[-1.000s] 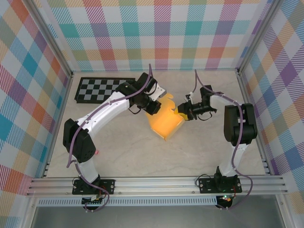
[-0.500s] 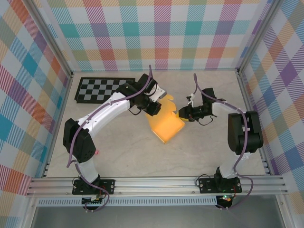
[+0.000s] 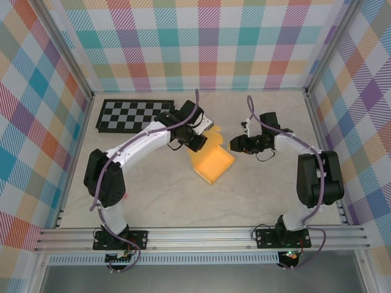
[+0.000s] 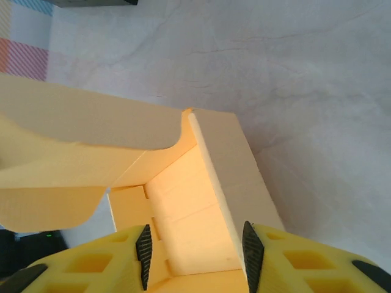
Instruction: Fold the paper box
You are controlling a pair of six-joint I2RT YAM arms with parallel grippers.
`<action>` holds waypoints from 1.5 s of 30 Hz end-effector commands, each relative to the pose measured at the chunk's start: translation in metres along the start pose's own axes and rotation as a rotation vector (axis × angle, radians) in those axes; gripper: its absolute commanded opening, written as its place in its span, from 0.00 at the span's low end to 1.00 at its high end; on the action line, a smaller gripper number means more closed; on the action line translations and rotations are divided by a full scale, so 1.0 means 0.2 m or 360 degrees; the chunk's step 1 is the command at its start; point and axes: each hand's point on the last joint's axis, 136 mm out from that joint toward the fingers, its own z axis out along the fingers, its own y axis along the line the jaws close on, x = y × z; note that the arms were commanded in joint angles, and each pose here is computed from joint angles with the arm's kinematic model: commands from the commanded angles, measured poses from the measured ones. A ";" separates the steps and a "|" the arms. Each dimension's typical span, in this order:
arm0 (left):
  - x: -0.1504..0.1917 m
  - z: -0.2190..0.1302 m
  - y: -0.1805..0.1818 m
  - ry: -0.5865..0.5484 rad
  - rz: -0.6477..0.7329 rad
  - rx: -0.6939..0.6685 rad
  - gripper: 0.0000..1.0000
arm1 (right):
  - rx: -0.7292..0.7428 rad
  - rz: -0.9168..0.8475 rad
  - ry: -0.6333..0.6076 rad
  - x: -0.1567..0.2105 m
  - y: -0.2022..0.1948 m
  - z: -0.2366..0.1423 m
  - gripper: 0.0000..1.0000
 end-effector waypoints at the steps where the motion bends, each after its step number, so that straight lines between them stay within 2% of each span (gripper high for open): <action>1: 0.03 0.07 0.04 0.0054 -0.0004 -0.0015 0.00 | 0.0250 -0.0478 -0.0044 -0.01 -0.03 -0.06 0.47; 4: 0.02 0.08 0.02 0.0036 -0.0029 0.0022 0.00 | 0.0457 -0.0950 -0.0113 0.02 -0.05 -0.07 0.48; 6: 0.01 0.08 0.02 0.0033 -0.0038 0.0038 0.00 | 0.0500 -0.1251 -0.0146 0.04 -0.04 -0.06 0.49; 9: 0.01 0.09 0.01 0.0040 -0.0045 0.0047 0.00 | 0.0512 -0.1431 -0.0164 0.03 -0.02 -0.07 0.53; 11: 0.00 0.09 0.01 0.0035 -0.0047 0.0046 0.00 | 0.0426 -0.1489 -0.0121 0.05 0.02 -0.06 0.54; 14: -0.03 0.06 0.01 0.0003 -0.0015 0.0040 0.03 | 0.0332 -0.1460 -0.0156 0.03 0.08 -0.07 0.54; 19: -0.07 -0.01 0.06 -0.0044 0.0140 -0.0063 0.02 | 0.0179 -0.1322 -0.0415 -0.06 0.20 -0.17 0.56; 21: -0.09 -0.03 0.06 -0.0044 0.0223 -0.0074 0.02 | 0.0148 -0.1296 -0.0445 -0.07 0.22 -0.18 0.56; 24: -0.13 -0.08 0.04 -0.0088 0.0396 -0.0057 0.02 | 0.0101 -0.1202 -0.0477 -0.08 0.23 -0.16 0.56; 28: -0.17 -0.11 0.01 -0.0189 0.0665 -0.0048 0.04 | 0.0154 -0.0951 -0.0642 -0.14 0.18 -0.18 0.52; 30: -0.15 -0.09 -0.02 -0.0206 0.0802 0.0007 0.10 | 0.0210 -0.0803 -0.0727 -0.17 0.13 -0.21 0.51; 32: -0.15 -0.07 -0.01 -0.0221 0.0811 -0.0003 0.16 | 0.0223 -0.0701 -0.0746 -0.17 0.09 -0.22 0.50; 34: -0.16 -0.05 0.00 -0.0202 0.0782 -0.0025 0.39 | 0.0238 -0.0636 -0.0673 -0.16 0.05 -0.22 0.51; 35: -0.18 -0.05 0.02 -0.0201 0.0739 -0.0051 0.43 | 0.0239 -0.0607 -0.0619 -0.15 0.04 -0.22 0.51; 37: -0.22 -0.10 0.03 -0.0230 0.0669 -0.0089 0.48 | 0.0219 -0.0607 -0.0581 -0.16 0.03 -0.23 0.50; 40: -0.26 -0.26 0.02 -0.0363 0.0542 -0.0095 0.57 | 0.0172 -0.0562 -0.0621 -0.19 0.03 -0.29 0.49; 42: -0.25 -0.39 0.03 -0.0457 0.0433 -0.0101 0.66 | 0.0162 -0.0499 -0.0633 -0.22 0.00 -0.33 0.48; 43: -0.22 -0.45 0.04 -0.0494 0.0362 -0.0111 0.79 | 0.0182 -0.0425 -0.0621 -0.22 -0.03 -0.34 0.47; 44: -0.17 -0.49 0.07 -0.0517 0.0289 -0.0129 0.97 | 0.0226 -0.0345 -0.0609 -0.23 -0.07 -0.36 0.45; 45: -0.13 -0.51 0.09 -0.0536 0.0197 -0.0144 0.99 | 0.0243 -0.0287 -0.0596 -0.23 -0.09 -0.37 0.43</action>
